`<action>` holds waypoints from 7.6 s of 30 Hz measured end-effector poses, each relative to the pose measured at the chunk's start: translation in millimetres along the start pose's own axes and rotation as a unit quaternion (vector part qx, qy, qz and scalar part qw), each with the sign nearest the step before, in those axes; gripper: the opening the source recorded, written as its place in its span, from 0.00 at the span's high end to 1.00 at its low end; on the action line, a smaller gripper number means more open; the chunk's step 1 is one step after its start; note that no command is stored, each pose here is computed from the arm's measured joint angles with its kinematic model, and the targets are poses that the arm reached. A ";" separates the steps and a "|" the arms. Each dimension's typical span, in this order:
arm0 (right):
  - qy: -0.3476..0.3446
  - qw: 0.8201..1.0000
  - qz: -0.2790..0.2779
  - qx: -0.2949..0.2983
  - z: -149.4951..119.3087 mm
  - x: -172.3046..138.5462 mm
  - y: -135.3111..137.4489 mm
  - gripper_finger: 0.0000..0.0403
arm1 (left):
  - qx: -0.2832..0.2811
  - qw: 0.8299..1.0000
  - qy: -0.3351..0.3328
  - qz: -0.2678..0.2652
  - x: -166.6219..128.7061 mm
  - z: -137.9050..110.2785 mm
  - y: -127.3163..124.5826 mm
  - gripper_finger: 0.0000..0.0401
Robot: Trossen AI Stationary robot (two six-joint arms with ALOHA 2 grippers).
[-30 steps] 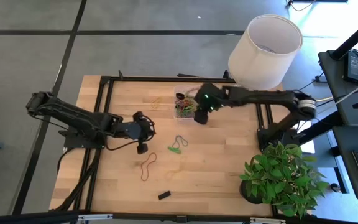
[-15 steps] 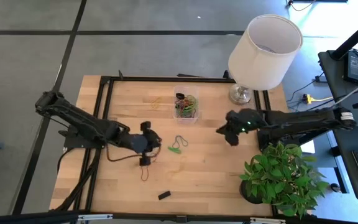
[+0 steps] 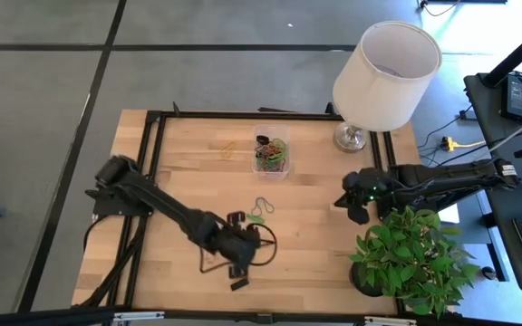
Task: Pick and place rubber bands into bin
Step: Put the black rubber band into the transparent bin, then put the blue rubber band into the transparent bin
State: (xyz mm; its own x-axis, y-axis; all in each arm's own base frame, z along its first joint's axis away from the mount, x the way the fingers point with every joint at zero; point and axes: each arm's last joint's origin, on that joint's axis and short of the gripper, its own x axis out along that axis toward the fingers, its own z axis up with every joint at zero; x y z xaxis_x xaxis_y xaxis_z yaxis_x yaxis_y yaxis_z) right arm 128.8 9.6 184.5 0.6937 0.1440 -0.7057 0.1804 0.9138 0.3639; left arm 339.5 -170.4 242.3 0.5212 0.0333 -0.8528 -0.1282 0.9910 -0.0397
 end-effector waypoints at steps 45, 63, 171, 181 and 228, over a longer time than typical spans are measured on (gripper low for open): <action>-0.019 1.000 0.010 -0.014 3.5 0.1 2.5 0.96 | -0.151 0.978 0.126 0.071 5.5 0.9 -36.1 0.99; -0.134 0.991 -0.015 -0.001 21.6 -2.7 6.5 0.96 | 0.016 0.994 0.027 0.103 -13.6 107.5 254.7 0.99; 0.076 0.975 -0.208 -0.017 112.3 237.3 57.0 0.69 | 0.015 0.991 -0.101 0.087 -69.2 -142.9 162.9 0.99; 0.082 0.977 -0.192 -0.044 130.1 236.5 75.4 0.97 | 0.024 0.991 -0.100 0.087 -69.2 -142.9 162.9 1.00; 0.112 0.932 -0.336 -0.075 299.7 115.4 -31.5 1.00 | 0.015 0.989 -0.097 0.112 -69.2 -144.4 165.2 1.00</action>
State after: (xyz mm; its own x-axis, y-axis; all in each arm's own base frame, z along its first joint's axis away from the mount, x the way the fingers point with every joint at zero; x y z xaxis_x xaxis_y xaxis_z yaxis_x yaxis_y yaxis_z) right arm 412.2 -116.4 273.9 0.2926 -0.4194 -0.8594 0.4106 0.8667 -0.2831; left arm 160.4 -27.8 219.5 0.6357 0.2730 -0.7220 -0.2345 0.9595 0.1564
